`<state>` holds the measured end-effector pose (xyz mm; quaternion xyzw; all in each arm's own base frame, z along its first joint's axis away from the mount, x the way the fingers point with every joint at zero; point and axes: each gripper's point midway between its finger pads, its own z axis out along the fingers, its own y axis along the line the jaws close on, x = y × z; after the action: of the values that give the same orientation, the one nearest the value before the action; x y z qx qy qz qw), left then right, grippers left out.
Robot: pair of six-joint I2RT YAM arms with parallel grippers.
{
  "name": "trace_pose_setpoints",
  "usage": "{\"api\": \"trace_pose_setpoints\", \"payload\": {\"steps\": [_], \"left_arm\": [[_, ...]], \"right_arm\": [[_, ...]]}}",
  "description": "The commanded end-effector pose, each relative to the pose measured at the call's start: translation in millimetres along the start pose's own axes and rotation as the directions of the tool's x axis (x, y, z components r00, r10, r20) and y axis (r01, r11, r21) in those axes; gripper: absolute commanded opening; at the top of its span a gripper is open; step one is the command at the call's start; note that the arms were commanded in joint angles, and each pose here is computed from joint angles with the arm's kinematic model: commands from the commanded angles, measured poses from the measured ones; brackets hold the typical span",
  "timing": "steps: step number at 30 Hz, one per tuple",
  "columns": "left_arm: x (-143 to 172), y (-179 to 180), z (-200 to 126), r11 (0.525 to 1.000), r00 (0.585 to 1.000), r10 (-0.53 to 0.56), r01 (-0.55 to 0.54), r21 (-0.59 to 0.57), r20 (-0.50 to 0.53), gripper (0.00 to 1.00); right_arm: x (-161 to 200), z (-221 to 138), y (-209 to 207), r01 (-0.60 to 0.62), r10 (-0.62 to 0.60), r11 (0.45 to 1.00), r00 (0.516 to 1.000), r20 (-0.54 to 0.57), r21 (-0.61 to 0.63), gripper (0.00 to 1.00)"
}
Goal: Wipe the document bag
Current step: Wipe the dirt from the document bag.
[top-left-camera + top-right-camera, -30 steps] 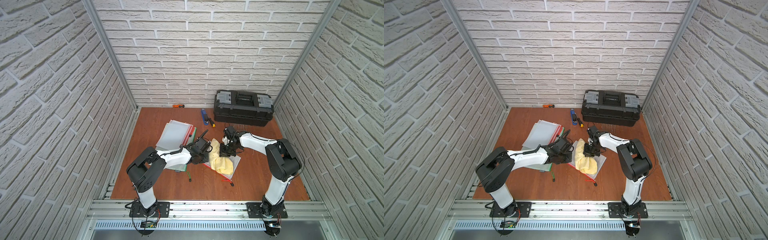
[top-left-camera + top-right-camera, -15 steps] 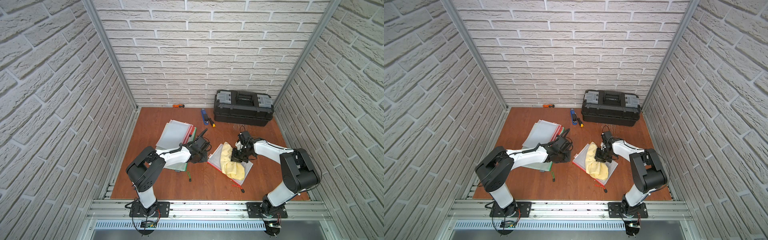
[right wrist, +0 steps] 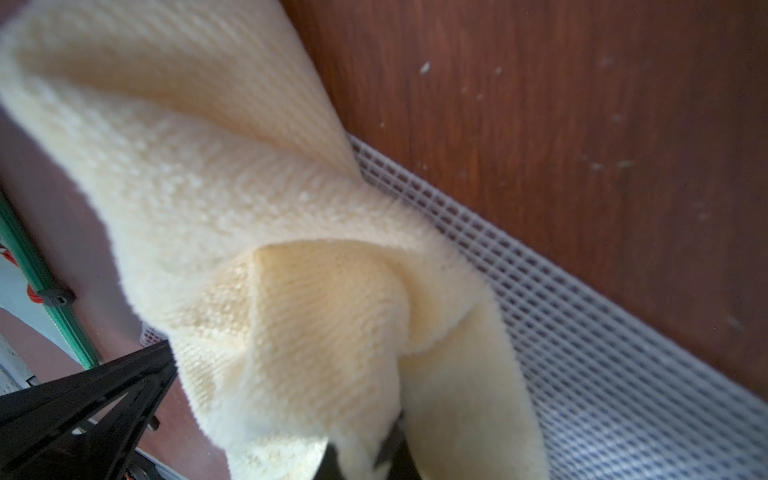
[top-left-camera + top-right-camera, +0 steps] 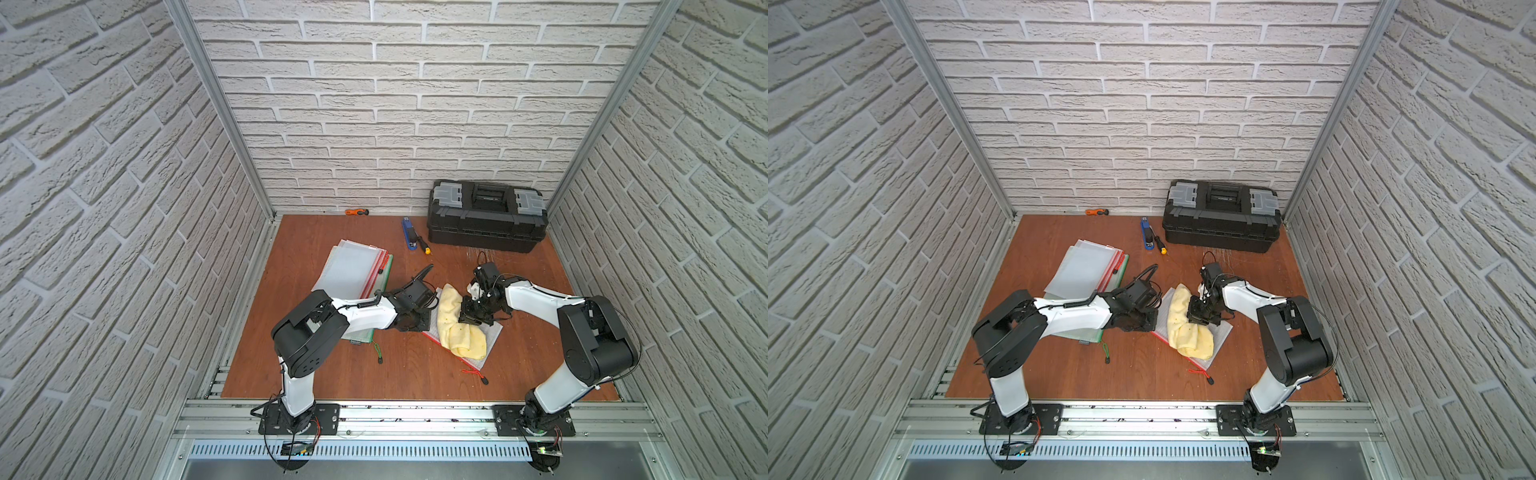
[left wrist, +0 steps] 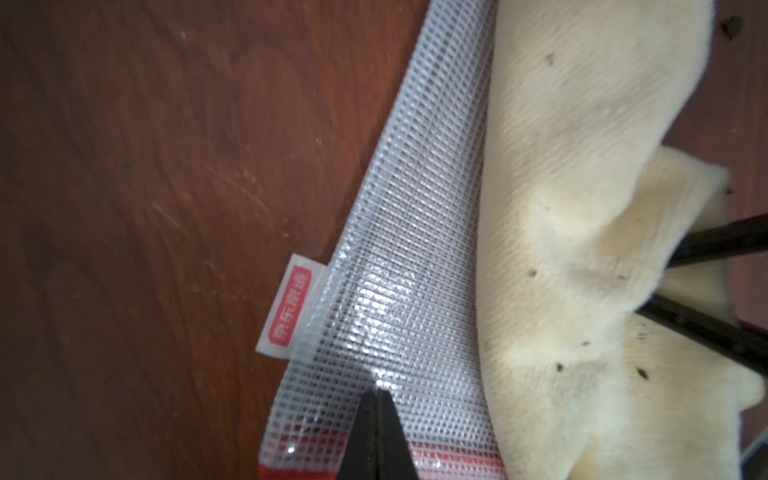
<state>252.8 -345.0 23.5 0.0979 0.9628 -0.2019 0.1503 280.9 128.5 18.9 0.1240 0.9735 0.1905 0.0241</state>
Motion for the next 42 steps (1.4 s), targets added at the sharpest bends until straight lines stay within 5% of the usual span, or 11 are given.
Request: {"api": "trace_pose_setpoints", "payload": {"steps": [1,8,17,27,35,38,42], "left_arm": [[10.5,16.4,0.6,0.998,1.000,0.000,-0.002,-0.069,-0.023,0.00],[24.6,33.4,0.1,0.995,0.999,-0.030,0.026,-0.093,-0.038,0.00],[28.6,38.8,10.2,0.990,0.998,-0.057,0.051,-0.129,-0.040,0.00],[23.6,42.7,1.1,0.988,0.997,-0.071,0.068,-0.140,-0.019,0.00],[20.2,46.4,-4.5,0.988,0.997,-0.079,0.077,-0.135,-0.008,0.00],[20.7,47.4,-5.4,0.988,0.997,-0.075,0.073,-0.135,-0.010,0.00],[22.0,47.8,-5.3,0.988,0.997,-0.076,0.074,-0.133,-0.015,0.00]], "right_arm": [[1.7,1.8,-1.0,0.022,-0.022,1.000,1.000,-0.012,0.021,0.02],[-2.8,-4.4,10.7,0.048,-0.048,0.999,0.999,0.004,0.006,0.02],[3.3,-8.5,96.9,0.146,-0.145,0.977,0.989,0.023,-0.152,0.02],[-4.9,11.1,39.2,0.032,-0.032,0.999,0.999,0.006,-0.026,0.02],[32.6,-37.0,-72.2,-0.123,0.121,0.989,0.992,0.021,0.080,0.02],[40.6,-54.8,-81.7,-0.155,0.150,0.985,0.986,0.069,0.073,0.02],[33.7,-56.7,-48.6,-0.183,0.189,0.979,0.980,0.066,-0.087,0.02]]}}
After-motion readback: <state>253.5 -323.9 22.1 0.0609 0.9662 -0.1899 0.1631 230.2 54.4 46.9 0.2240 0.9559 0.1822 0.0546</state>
